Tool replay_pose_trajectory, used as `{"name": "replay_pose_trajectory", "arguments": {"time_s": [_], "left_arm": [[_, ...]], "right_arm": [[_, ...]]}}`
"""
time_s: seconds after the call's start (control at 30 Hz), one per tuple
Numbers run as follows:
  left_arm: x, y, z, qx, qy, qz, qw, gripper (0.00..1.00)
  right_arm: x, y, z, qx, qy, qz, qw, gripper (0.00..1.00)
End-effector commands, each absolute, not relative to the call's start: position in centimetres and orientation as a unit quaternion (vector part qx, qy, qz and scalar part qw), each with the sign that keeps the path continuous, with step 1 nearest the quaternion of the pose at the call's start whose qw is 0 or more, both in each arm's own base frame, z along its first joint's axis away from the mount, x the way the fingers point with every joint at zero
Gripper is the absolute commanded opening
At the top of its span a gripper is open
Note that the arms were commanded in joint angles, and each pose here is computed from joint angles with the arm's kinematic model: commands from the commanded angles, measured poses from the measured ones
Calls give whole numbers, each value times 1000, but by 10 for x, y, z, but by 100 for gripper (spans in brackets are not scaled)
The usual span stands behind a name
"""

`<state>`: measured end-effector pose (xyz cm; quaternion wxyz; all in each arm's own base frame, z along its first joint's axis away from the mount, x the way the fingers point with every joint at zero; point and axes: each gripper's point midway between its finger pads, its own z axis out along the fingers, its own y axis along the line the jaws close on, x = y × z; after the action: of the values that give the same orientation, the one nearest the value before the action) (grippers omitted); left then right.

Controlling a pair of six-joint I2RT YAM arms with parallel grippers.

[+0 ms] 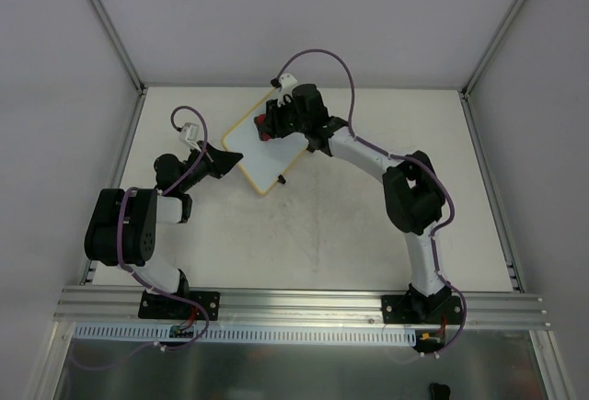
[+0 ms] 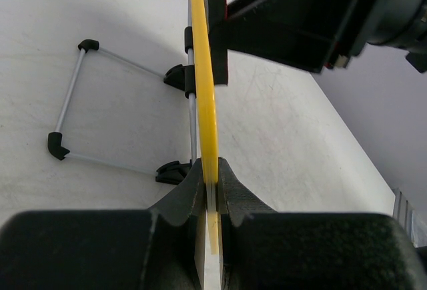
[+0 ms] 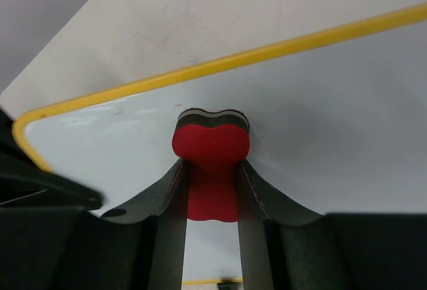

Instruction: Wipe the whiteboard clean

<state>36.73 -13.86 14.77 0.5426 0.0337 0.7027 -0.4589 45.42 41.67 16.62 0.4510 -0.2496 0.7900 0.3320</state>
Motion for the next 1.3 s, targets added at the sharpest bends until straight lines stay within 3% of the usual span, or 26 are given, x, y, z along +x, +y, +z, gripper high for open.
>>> {"name": "replay_pose_trajectory", "arguments": {"time_s": [0.0, 0.17, 0.37, 0.6, 0.83, 0.97, 1.27], "left_arm": [[355, -162, 198, 152, 624, -479, 599, 0], [354, -163, 198, 152, 624, -481, 597, 0], [356, -162, 196, 145, 626, -479, 598, 0], [360, -159, 193, 133, 630, -478, 598, 0], [361, -158, 193, 129, 630, -478, 598, 0], [360, -154, 194, 123, 631, -475, 601, 3], [360, -149, 194, 110, 631, -471, 606, 13]], "right_arm": [[392, 458, 175, -324, 762, 363, 428, 0], [360, 468, 168, -371, 756, 353, 408, 0], [357, 454, 167, -357, 769, 337, 410, 0], [354, 412, 199, -295, 776, 323, 454, 0], [329, 364, 193, -266, 794, 292, 462, 0], [322, 322, 167, -248, 829, 244, 438, 0], [312, 208, 100, -157, 938, 93, 293, 0]]}}
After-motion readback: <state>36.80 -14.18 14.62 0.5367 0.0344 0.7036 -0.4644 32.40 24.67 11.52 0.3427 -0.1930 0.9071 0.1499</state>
